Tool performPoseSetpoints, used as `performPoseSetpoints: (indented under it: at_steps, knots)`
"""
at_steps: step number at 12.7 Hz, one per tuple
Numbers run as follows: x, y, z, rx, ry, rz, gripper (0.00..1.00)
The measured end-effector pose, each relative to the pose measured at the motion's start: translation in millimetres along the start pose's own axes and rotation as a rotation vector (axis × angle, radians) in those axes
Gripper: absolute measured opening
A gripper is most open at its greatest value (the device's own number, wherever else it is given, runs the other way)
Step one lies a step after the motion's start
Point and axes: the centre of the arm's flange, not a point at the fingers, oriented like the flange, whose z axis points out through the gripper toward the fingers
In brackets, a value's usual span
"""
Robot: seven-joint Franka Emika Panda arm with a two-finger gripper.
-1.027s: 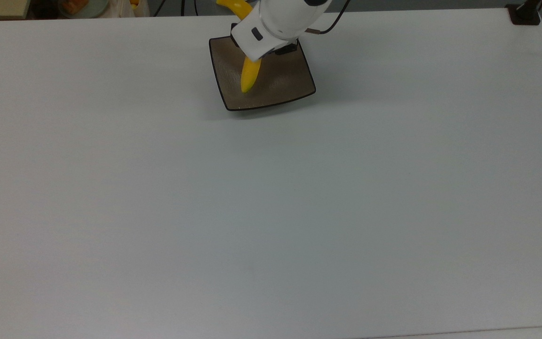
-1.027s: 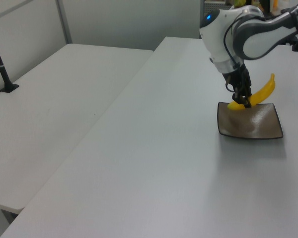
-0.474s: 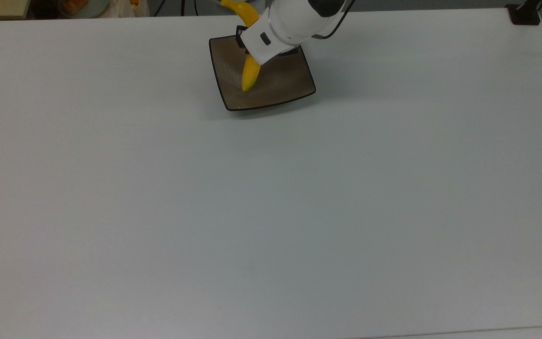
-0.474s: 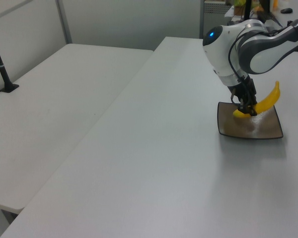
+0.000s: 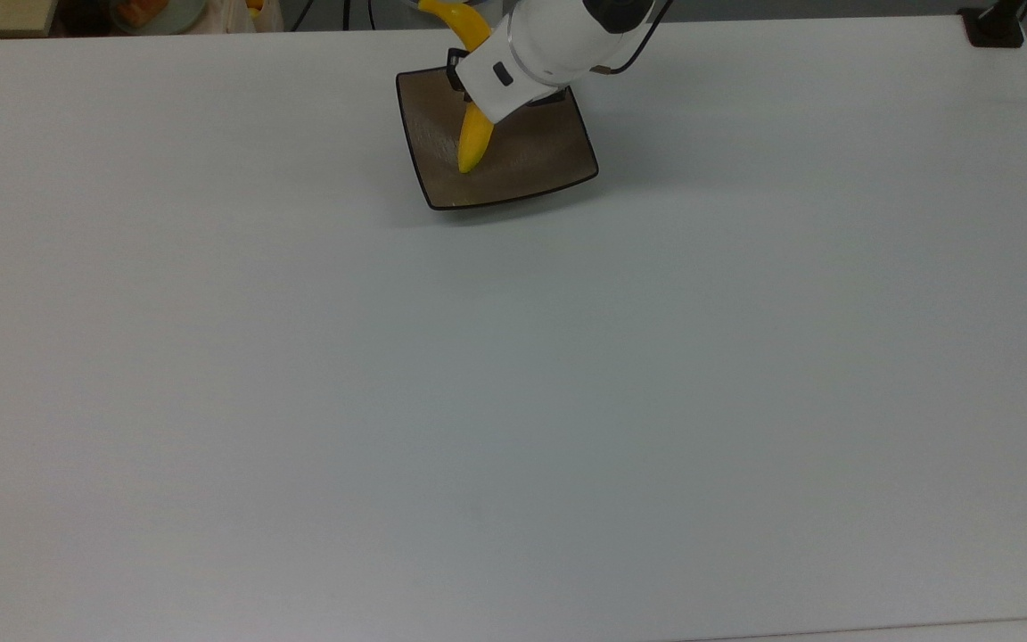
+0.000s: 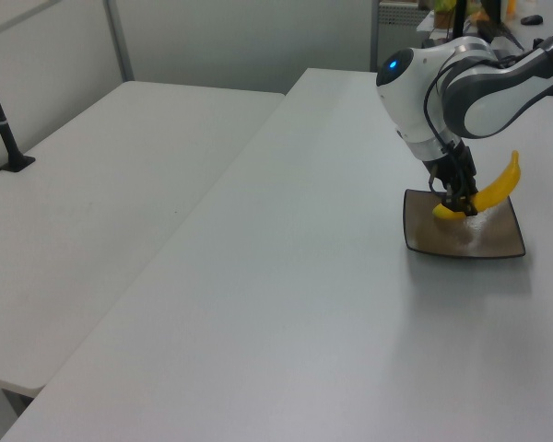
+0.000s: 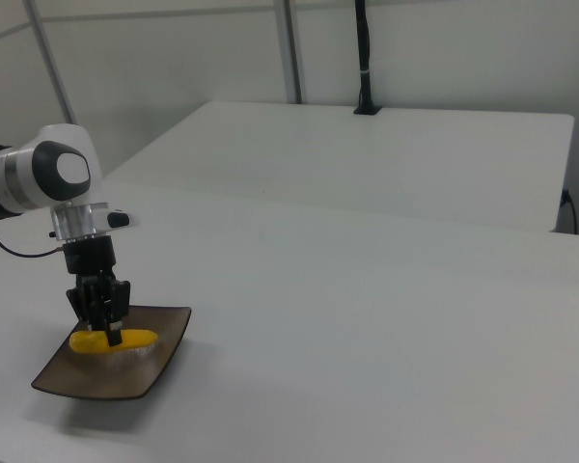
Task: Bananas placed on a ceramic plate
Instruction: 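Open the gripper to release the banana and raise it away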
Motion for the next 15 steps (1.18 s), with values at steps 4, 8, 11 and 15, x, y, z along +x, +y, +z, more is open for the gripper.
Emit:
performPoseSetpoints:
  at_steps: [4, 8, 11, 15]
  knots:
    - [0, 0, 0, 0.0, 0.0, 0.0, 0.52]
    - [0, 2, -8, 0.005, 0.015, 0.004, 1.0]
    - [1, 13, -53, 0.038, 0.102, 0.027, 1.0]
    - [-13, 37, -129, 0.097, 0.183, 0.069, 1.0]
